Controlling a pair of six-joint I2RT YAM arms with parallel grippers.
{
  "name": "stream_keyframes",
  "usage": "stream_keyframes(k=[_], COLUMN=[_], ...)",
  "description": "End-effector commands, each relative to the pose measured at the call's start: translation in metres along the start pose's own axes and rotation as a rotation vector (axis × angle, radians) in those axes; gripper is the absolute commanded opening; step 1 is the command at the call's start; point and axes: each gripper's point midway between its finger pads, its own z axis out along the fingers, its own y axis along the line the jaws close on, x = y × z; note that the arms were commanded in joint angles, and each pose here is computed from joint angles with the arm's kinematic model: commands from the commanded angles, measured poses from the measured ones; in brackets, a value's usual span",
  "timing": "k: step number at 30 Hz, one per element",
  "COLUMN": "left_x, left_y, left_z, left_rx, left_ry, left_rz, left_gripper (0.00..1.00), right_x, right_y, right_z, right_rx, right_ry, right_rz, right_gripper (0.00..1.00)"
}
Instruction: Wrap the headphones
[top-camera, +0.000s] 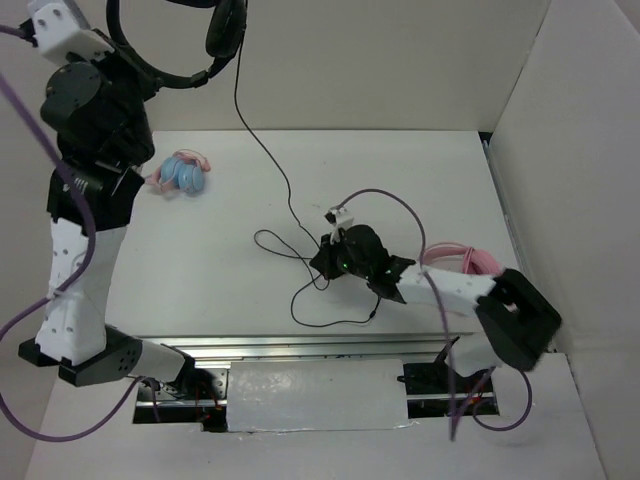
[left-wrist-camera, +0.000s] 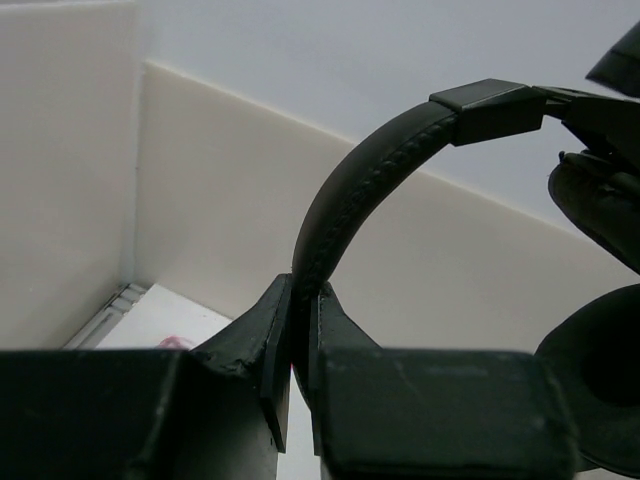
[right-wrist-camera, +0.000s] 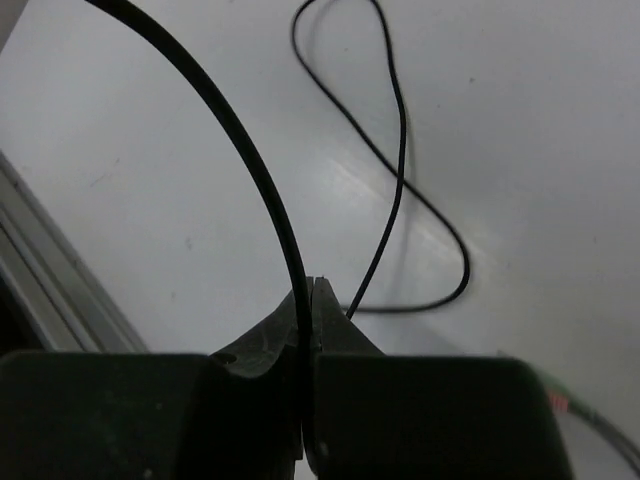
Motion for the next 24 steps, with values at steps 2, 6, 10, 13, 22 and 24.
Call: stream_keyframes(k=[2,6,10,13,22,24], left_x=[0.056,0.135,0.199,0.241,0.364,0.375], left_y=[0.007,0.003,-0.01,-0.018,-0.008,-0.01], left_z=[0.041,0.067,0.07,0.052,-0.024,-0.033], left_rx=[-0.175,-0.197,-0.073,0.092,0.436,0.465], left_ry=[0.02,0.139,0.206,0.232,0.467,0.5], left_rz=[0.047,0.163,0.238,0.275,0.482,0.487], left_gripper=[0.0,0.0,0.0,0.0,0.0,0.0], right_x=[-0.026,-0.059,-0.125,-0.174,-0.302,-0.308], right_y=[0.025,0.035,0.061,0.067,0.049,0.047], right_z=[-0.078,-0.14,-0.181,-0.2,-0.249,-0.245], right_rx=[0.112,0.244,0.291,0.386,0.631,0.652], right_ry=[-0.078,-0.107,-0.225,-0.306,-0.5,-0.475], right_rz=[-0.117,-0.263,-0.411,-0.537,-0.694,-0.739], right_gripper=[0.0,0.0,0.0,0.0,0.0,0.0])
